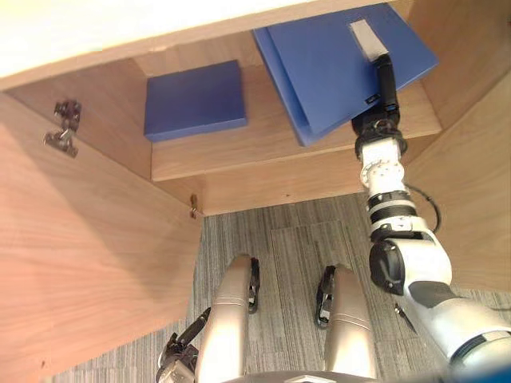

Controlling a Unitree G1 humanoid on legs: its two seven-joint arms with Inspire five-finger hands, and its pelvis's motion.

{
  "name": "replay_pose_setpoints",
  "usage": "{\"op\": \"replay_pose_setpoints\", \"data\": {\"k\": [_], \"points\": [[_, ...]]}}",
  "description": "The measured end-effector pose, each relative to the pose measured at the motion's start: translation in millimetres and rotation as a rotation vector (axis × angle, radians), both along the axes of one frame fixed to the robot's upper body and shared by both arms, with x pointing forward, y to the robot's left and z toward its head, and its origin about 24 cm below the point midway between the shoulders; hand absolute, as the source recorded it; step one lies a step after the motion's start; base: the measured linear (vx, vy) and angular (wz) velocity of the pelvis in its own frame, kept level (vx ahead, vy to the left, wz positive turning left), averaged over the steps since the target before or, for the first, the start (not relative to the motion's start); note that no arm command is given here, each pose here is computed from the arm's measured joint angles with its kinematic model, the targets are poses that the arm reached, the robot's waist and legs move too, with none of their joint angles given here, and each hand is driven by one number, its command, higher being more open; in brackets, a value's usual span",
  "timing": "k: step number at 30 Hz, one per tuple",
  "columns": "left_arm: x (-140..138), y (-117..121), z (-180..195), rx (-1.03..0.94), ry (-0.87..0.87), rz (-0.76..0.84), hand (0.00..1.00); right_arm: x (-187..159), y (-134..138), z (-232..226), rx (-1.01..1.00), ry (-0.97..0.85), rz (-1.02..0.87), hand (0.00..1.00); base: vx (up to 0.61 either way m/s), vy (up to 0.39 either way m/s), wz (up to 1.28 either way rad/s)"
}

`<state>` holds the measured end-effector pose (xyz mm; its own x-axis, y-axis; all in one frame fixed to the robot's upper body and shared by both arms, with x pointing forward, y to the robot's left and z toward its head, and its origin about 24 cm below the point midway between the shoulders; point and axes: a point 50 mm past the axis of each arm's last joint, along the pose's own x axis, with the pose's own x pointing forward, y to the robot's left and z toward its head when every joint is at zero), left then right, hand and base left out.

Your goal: Walk over to the cabinet, pick up the folder, carry it to the office cabinet, place the folder inside the office cabinet, then close the office cabinet door

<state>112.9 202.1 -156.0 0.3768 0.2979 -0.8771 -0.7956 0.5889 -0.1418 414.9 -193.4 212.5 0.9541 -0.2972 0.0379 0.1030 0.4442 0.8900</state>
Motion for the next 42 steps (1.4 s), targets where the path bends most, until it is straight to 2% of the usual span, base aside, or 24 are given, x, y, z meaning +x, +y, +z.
{"op": "replay_pose_setpoints", "data": {"k": [1, 2, 8, 20, 23, 26, 28, 31, 35, 38, 42], "points": [[0.2, -0.5, -0.1, -0.005, 0.0, 0.0, 1.0, 1.5, -2.5, 2.1, 0.016, 0.017, -0.003, 0.0, -0.01, 0.014, 0.14], [0.4, -0.8, -0.1, -0.008, 0.001, 0.0, 1.0, 2.1, -3.4, 3.2, 0.02, 0.027, -0.005, 1.0, 0.0, 0.002, 0.12], [6.1, -3.0, 2.5, -0.012, -0.025, 0.011, 1.0, 2.0, -27.9, 18.4, 0.152, 0.059, -0.067, 1.0, 0.02, -0.023, 0.14], [24.4, -8.1, 7.8, -0.002, -0.059, -0.039, 1.0, -1.4, -45.5, 48.4, 0.156, 0.003, -0.103, 1.0, 0.04, -0.049, 0.06], [29.2, -9.6, 9.4, 0.005, -0.066, -0.053, 1.0, -0.6, -45.1, 47.3, 0.086, 0.03, -0.105, 1.0, 0.03, -0.036, 0.0], [32.1, -9.7, 10.8, 0.012, -0.075, -0.062, 1.0, 2.8, -41.5, 37.7, -0.059, 0.113, -0.086, 1.0, 0.03, -0.033, 0.0], [32.6, -9.1, 11.2, 0.014, -0.078, -0.062, 1.0, 6.9, -32.6, 28.0, -0.242, 0.177, -0.03, 1.0, 0.03, -0.031, -0.02], [34.4, -7.1, 12.7, 0.02, -0.09, -0.065, 1.0, 10.1, -22.6, 22.2, -0.393, 0.191, 0.052, 1.0, 0.04, -0.033, 0.0], [36.1, -7.1, 13.7, 0.01, -0.117, -0.084, 1.0, 10.3, -25.0, 21.8, -0.61, 0.185, 0.116, 1.0, 0.02, -0.014, 0.0], [38.6, -9.3, 14.6, 0.005, -0.142, -0.14, 1.0, 8.5, -32.3, 22.0, -0.935, 0.21, 0.169, 1.0, 0.0, 0.0, 0.0], [38.6, -9.0, 15.2, 0.015, -0.149, -0.183, 1.0, 6.2, -37.9, 20.5, -1.23, 0.23, 0.224, 1.0, 0.03, -0.028, -0.02]]}}
